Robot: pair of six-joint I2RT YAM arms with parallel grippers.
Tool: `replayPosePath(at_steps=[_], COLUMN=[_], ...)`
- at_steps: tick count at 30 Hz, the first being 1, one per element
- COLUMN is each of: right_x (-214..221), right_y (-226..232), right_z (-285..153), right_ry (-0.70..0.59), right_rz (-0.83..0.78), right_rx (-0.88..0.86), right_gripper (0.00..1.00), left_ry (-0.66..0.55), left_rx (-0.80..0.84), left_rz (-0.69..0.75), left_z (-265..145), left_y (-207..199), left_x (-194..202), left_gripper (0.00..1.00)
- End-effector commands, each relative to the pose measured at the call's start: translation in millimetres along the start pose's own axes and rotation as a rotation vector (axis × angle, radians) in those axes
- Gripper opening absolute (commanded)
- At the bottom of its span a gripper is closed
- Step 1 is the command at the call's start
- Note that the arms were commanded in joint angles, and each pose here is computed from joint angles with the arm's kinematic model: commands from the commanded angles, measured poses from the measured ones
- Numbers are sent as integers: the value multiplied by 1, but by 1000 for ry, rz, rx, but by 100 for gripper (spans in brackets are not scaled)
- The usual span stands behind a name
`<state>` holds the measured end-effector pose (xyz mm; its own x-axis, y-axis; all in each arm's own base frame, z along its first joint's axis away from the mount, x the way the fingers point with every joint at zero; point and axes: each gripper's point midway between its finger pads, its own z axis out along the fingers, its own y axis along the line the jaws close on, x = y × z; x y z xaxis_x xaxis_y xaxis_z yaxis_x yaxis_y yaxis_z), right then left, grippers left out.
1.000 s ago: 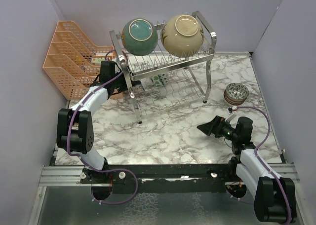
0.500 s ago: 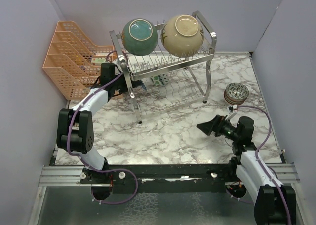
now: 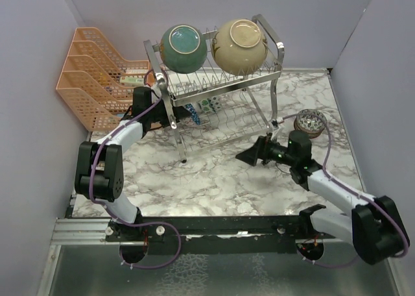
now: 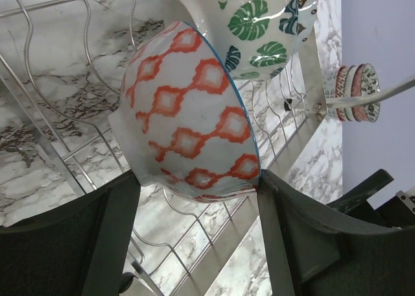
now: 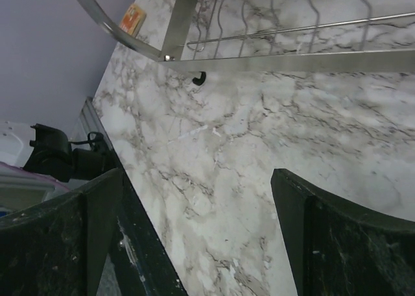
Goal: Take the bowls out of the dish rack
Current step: Pick up the bowl from the dish rack.
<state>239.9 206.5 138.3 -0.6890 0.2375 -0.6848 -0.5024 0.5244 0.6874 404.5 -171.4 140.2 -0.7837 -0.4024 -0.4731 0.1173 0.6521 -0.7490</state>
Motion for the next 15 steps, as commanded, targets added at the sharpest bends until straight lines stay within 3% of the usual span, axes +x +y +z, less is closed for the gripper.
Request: replayPosePath(at_steps=[1, 5, 11, 15], right_x=[-30, -46, -62, -68], right_y=[20, 35, 34, 29], right_z=[42, 74, 107, 119], right_ry=[-60, -71, -87, -100], right_rz=[-10, -7, 43, 69], right_rx=[-1, -4, 14, 24], right_gripper=[92, 80, 51, 45], left_ry=[27, 32, 47, 64], left_rx=[69, 95, 138, 190], left_rz=[-48, -48, -41, -41], left_z=[-3, -3, -4, -5], left_y=[-7, -12, -19, -26], left_x=[5, 4, 5, 8], left_gripper=[53, 53, 53, 53])
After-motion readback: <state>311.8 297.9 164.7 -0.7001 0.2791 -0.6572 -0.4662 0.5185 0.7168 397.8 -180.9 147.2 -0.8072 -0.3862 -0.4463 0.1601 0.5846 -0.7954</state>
